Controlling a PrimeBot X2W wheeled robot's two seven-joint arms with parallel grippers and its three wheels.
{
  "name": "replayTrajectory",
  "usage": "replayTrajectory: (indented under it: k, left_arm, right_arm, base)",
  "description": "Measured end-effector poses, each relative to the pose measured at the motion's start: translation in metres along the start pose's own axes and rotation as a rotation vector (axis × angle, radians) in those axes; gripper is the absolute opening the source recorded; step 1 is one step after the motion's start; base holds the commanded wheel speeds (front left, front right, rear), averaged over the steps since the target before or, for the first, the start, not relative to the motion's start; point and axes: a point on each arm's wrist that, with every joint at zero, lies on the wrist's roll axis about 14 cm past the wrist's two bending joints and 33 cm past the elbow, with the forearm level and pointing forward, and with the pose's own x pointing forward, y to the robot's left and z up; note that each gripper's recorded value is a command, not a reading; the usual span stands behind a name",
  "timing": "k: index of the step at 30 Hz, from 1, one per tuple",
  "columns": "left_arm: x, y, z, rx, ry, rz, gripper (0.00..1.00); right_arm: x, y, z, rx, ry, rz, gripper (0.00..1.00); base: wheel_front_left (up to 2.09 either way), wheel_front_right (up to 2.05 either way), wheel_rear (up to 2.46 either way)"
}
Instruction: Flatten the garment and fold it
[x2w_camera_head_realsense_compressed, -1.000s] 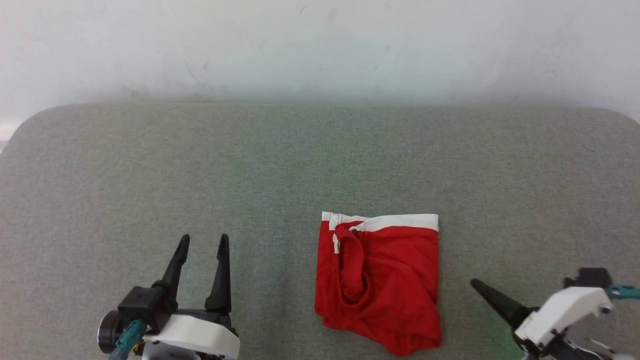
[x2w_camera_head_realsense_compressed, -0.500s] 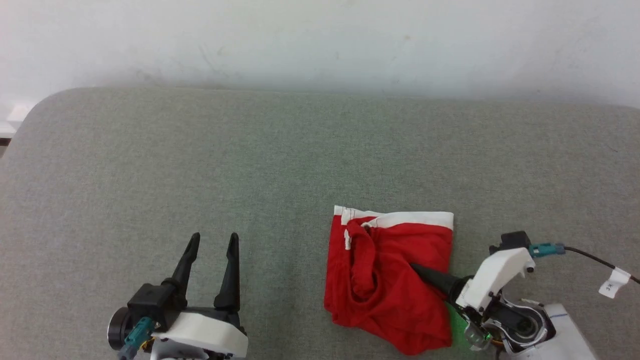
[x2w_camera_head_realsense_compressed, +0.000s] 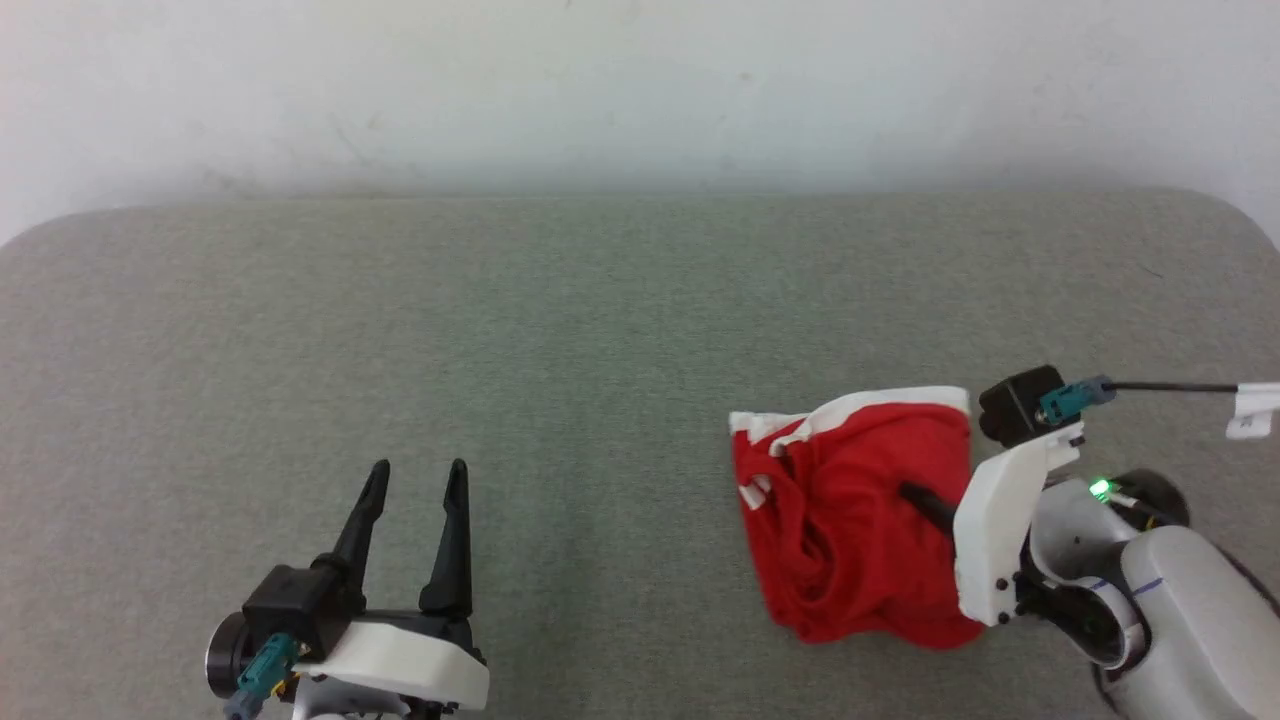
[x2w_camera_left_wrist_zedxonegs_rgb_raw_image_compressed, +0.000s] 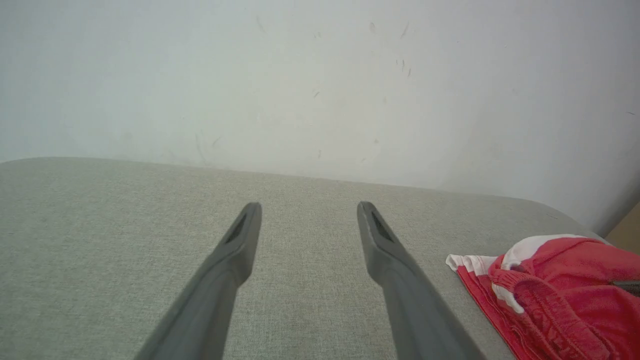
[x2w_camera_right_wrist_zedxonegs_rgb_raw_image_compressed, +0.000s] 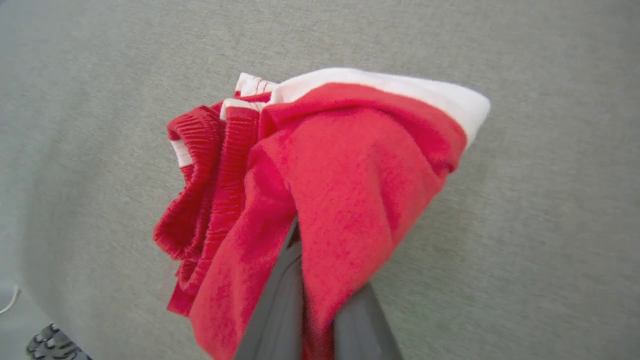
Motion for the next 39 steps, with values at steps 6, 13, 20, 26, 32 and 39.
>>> replayTrajectory:
  k: [6,13,20,26,32,39]
  left_arm:
    - [0.015,-0.022,0.001,-0.015,-0.01,-0.068,1.0]
    - [0.044,-0.055,0.001,-0.038,-0.029,-0.163,1.0]
    - [0.084,-0.076,-0.014,-0.012,-0.028,-0.253,1.0]
    - [0.106,-0.085,-0.042,-0.027,0.015,-0.29,1.0]
    - [0.111,-0.083,-0.068,-0.042,0.07,-0.283,1.0]
    - [0.104,-0.084,-0.058,-0.05,0.059,-0.277,1.0]
  right_arm:
    - [-0.038,-0.037,0.01,-0.195,0.032,-0.158,0.0]
    - [-0.08,-0.111,-0.022,-0.143,0.13,-0.37,0.0]
    - [-0.111,-0.2,-0.058,-0.038,0.189,-0.594,0.0]
    - [-0.131,-0.262,-0.065,-0.002,0.134,-0.756,0.0]
    - [-0.128,-0.284,-0.075,0.017,0.032,-0.823,1.0]
    - [-0.143,-0.284,-0.102,0.103,-0.01,-0.881,1.0]
  base:
    - [0.0,0.0,0.0]
    - [0.0,0.0,0.0]
    - [0.0,0.0,0.0]
    - [0.0,0.0,0.0]
    - [0.0,0.0,0.0]
    - [0.0,0.0,0.0]
